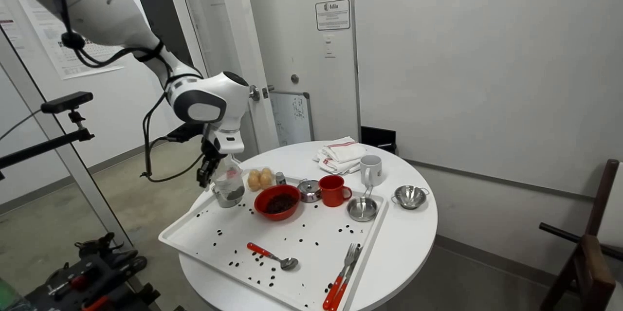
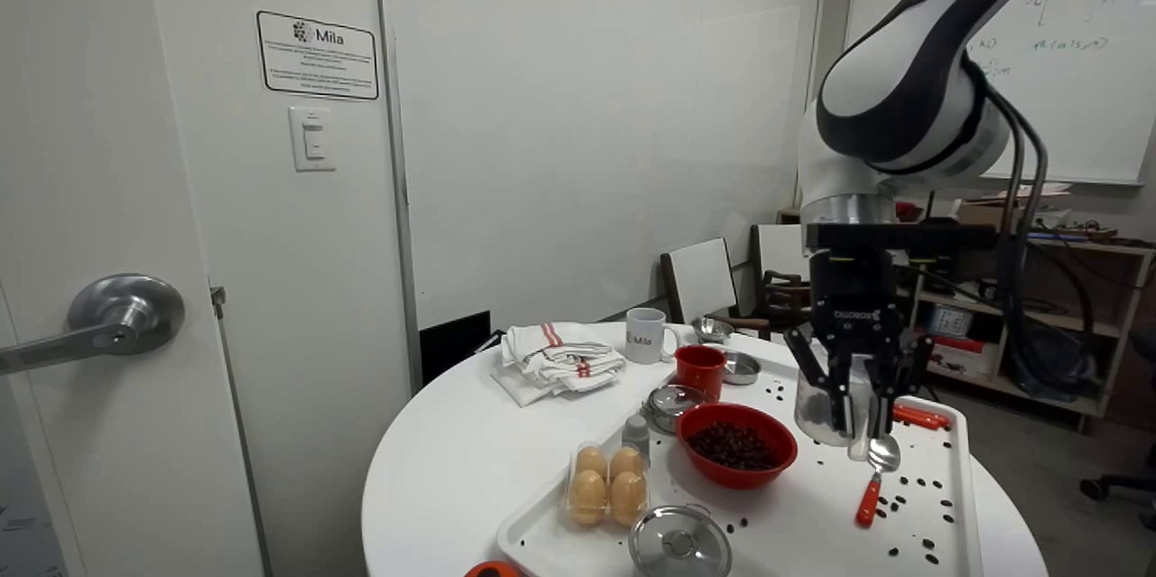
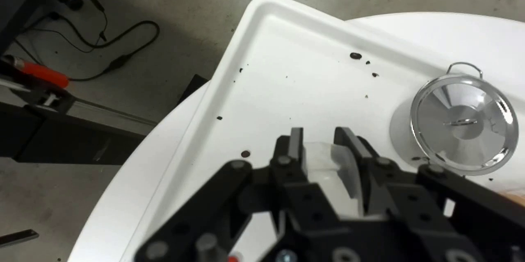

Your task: Pour some contents from the clear jar into the orange bowl

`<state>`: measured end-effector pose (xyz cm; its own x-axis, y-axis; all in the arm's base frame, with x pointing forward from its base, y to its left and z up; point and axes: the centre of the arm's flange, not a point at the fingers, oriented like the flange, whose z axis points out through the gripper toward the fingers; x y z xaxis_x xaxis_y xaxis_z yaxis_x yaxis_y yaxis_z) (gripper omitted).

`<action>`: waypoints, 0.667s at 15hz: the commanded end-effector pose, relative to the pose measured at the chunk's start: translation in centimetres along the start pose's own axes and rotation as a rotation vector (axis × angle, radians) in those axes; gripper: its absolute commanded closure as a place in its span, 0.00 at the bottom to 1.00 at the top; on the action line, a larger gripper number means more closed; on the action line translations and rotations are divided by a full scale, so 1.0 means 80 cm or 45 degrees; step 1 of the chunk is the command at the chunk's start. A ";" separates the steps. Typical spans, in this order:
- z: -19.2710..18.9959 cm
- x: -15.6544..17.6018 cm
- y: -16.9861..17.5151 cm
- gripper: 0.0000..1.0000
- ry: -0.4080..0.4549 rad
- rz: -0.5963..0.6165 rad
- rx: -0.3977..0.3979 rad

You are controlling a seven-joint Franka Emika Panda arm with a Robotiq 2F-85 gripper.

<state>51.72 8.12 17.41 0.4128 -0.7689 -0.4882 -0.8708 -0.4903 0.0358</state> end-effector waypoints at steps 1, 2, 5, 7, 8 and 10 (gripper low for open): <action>0.021 0.041 -0.030 0.92 -0.085 0.048 0.015; 0.026 0.042 -0.026 0.92 -0.113 0.051 0.022; 0.042 0.046 -0.016 0.92 -0.165 0.087 0.052; 0.057 0.050 -0.009 0.92 -0.212 0.120 0.072; 0.063 0.050 -0.005 0.92 -0.236 0.132 0.084; 0.080 0.053 0.005 0.92 -0.278 0.165 0.108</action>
<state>52.46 7.37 11.32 0.2680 -0.7454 -0.6103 -0.9247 -0.3769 0.0542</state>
